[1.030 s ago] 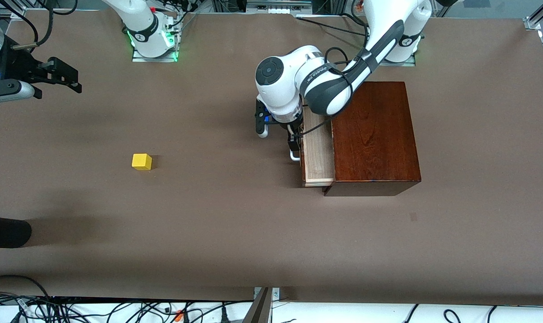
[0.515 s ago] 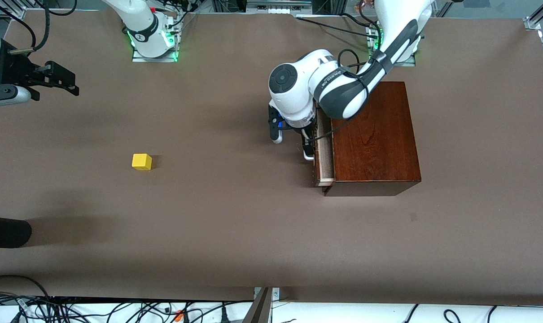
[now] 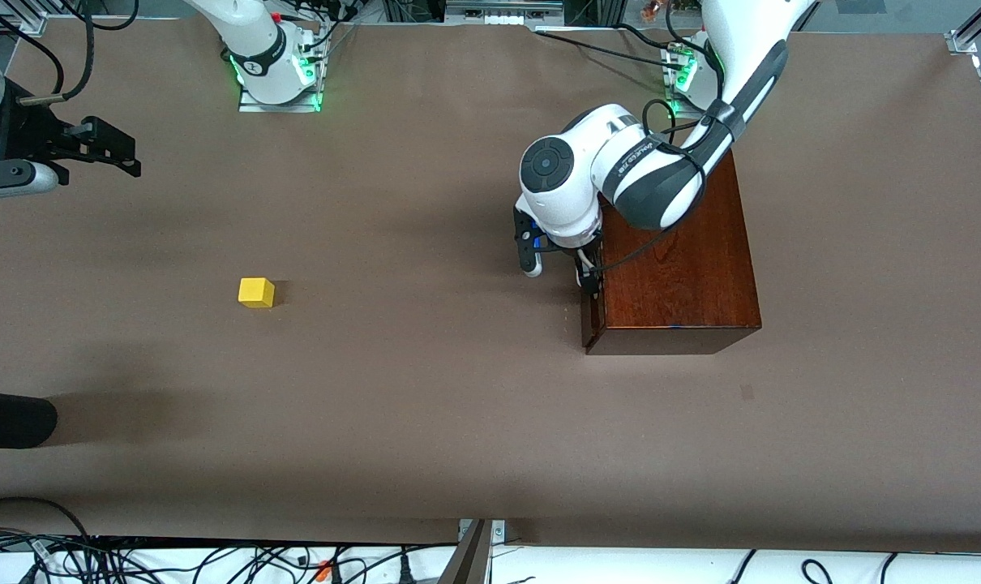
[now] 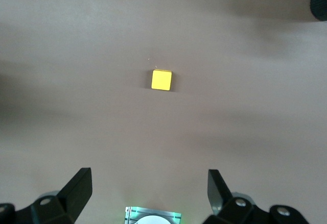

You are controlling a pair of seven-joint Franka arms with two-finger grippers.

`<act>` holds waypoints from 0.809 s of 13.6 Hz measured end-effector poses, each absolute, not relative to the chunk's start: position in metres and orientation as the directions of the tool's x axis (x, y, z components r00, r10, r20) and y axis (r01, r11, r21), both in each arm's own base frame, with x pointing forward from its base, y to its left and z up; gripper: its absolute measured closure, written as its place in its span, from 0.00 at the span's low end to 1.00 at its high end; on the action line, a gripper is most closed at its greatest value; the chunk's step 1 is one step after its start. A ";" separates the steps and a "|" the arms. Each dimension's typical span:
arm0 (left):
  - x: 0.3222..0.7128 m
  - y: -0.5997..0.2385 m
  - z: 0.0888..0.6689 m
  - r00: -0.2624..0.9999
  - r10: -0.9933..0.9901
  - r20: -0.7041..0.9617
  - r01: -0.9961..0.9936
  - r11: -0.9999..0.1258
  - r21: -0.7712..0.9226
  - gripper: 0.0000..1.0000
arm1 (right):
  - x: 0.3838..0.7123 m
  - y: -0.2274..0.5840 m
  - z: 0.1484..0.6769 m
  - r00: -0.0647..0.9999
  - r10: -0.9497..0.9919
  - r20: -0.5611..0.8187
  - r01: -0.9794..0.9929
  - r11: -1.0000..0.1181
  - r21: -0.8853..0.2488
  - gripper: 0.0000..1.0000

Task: Open drawer, take yellow block, close drawer
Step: 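Push the drawer back into the box with the left gripper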

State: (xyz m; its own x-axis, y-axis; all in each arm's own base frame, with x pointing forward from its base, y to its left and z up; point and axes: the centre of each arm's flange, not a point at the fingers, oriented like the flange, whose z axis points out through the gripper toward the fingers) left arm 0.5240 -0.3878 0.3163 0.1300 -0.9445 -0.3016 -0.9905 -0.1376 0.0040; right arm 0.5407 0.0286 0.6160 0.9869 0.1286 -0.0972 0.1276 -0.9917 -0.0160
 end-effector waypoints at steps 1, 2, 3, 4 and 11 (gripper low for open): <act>0.524 -0.388 0.316 0.130 -0.945 -0.301 -0.990 -0.138 0.004 0.00 | 0.541 0.029 0.616 0.987 0.129 -0.097 0.128 -0.992 -0.015 0.00; 0.524 -0.388 0.317 0.131 -0.945 -0.300 -0.990 -0.138 0.004 0.00 | 0.541 0.029 0.616 0.987 0.129 -0.097 0.128 -0.992 -0.015 0.00; 0.524 -0.388 0.317 0.134 -0.945 -0.299 -0.990 -0.142 0.003 0.00 | 0.541 0.029 0.616 0.987 0.129 -0.097 0.128 -0.992 -0.015 0.00; 0.525 -0.388 0.319 0.150 -0.944 -0.293 -0.988 -0.155 -0.004 0.00 | 0.541 0.029 0.616 0.987 0.129 -0.097 0.128 -0.992 -0.015 0.00; 0.543 -0.409 0.426 0.561 -0.825 -0.070 -0.827 -0.556 -0.079 0.00 | 0.543 0.029 0.615 0.988 0.128 -0.091 0.128 -0.992 -0.014 0.00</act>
State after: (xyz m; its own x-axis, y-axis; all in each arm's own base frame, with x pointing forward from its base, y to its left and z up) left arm 0.5426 -0.4087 0.4255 0.5612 -0.8247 -0.0705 -0.8273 -0.5562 -0.0785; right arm 0.5426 0.0286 0.6152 0.9875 0.1283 -0.0912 0.1276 -0.9917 -0.0141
